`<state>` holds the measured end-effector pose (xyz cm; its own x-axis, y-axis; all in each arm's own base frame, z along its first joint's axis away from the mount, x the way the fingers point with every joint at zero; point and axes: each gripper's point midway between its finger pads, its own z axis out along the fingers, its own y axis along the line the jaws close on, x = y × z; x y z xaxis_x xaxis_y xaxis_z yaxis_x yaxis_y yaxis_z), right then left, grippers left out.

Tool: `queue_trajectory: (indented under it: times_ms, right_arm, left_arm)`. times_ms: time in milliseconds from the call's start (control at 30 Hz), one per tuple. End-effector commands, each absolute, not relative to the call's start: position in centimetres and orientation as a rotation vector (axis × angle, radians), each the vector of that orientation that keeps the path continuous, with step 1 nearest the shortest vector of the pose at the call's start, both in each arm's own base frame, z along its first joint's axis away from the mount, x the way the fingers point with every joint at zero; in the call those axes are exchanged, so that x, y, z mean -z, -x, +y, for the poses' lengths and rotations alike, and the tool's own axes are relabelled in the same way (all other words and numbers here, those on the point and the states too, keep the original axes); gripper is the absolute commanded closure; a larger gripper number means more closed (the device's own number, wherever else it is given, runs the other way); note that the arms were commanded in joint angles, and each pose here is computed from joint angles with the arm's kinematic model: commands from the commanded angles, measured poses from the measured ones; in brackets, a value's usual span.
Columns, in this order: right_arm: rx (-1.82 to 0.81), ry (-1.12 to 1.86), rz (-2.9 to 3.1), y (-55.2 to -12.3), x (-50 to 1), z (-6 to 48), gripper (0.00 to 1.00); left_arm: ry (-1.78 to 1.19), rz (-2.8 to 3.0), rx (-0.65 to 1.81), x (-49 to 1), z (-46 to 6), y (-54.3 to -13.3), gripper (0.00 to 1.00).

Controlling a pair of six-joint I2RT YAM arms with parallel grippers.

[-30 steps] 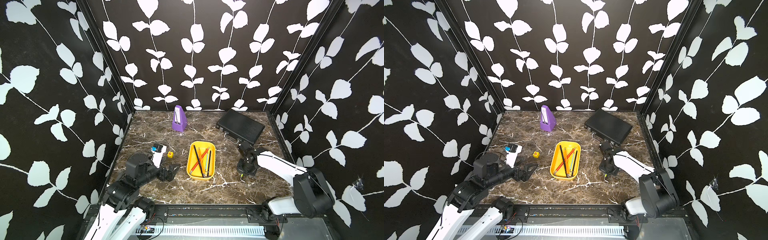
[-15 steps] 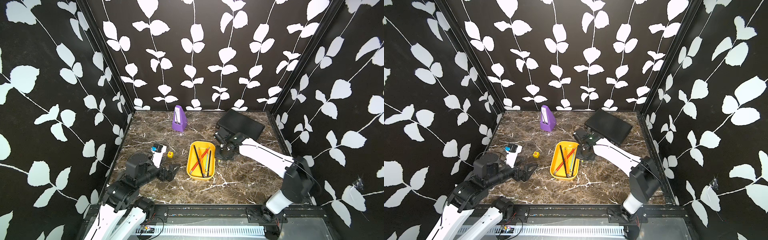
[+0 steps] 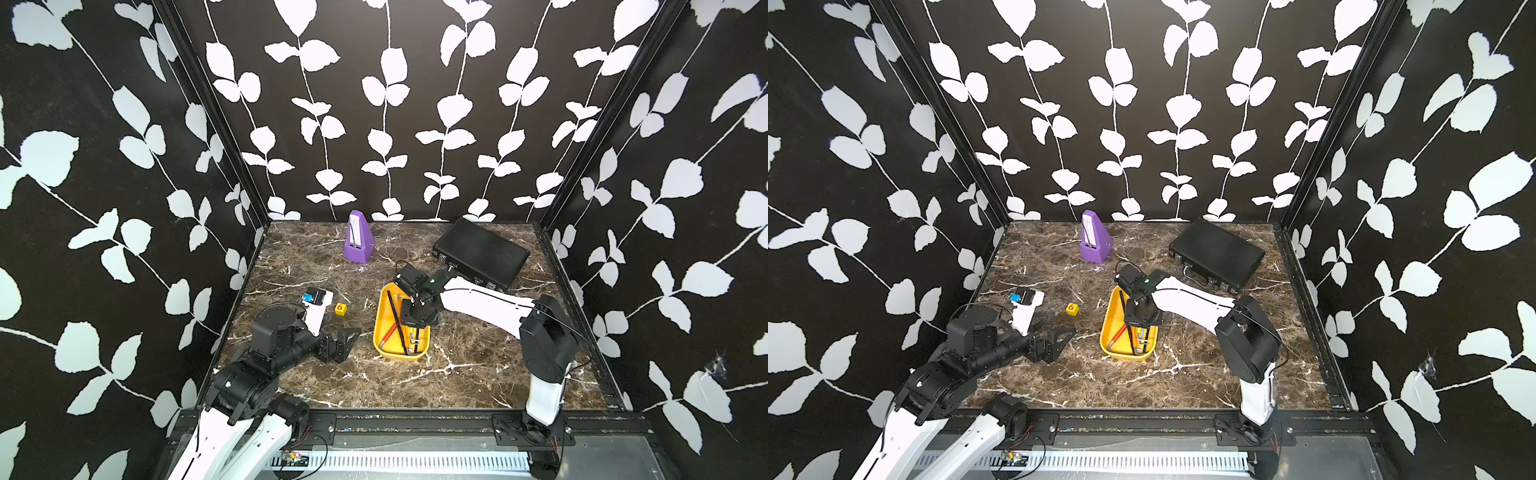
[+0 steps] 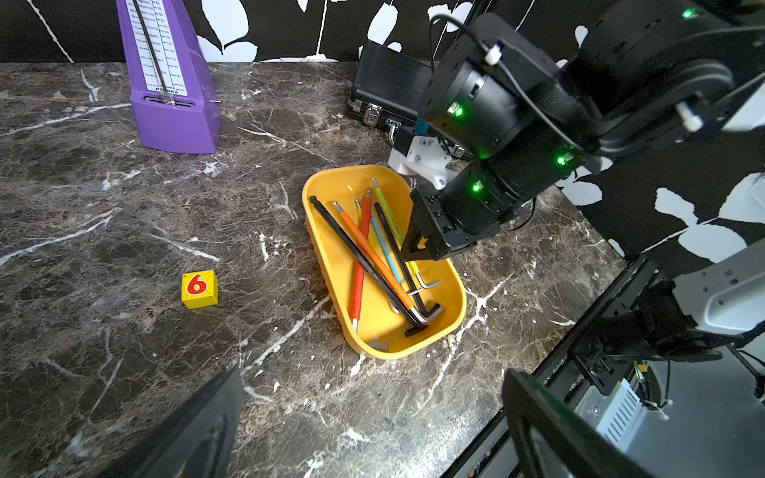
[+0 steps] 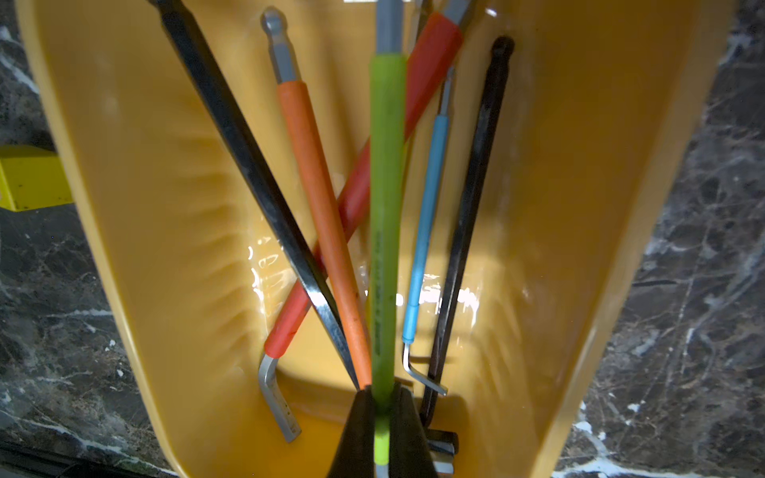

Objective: Put the hex key on the desktop into the storage box
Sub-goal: Place the Allen key in the storage box.

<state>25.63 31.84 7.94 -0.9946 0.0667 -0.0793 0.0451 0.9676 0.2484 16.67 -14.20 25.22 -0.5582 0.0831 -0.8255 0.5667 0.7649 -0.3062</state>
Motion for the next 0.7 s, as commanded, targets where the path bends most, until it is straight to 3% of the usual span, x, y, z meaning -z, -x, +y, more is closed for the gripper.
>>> queue_trajectory:
  times_ms: [0,467,667]
  right_arm:
    - [-0.332,-0.187,3.045,-25.7,-5.9,31.2,1.0]
    - [-0.238,-0.321,3.091,-25.5,-3.0,29.3,1.0]
    - [-0.242,-0.276,3.061,-25.9,-4.5,29.3,0.59]
  left_arm:
    - [-0.48,2.095,0.709,-25.0,-14.2,-16.7,0.02]
    - [-0.482,2.101,0.708,-24.9,-14.3,-16.7,0.02]
    - [-0.476,2.101,0.7,-24.9,-14.2,-16.9,0.01]
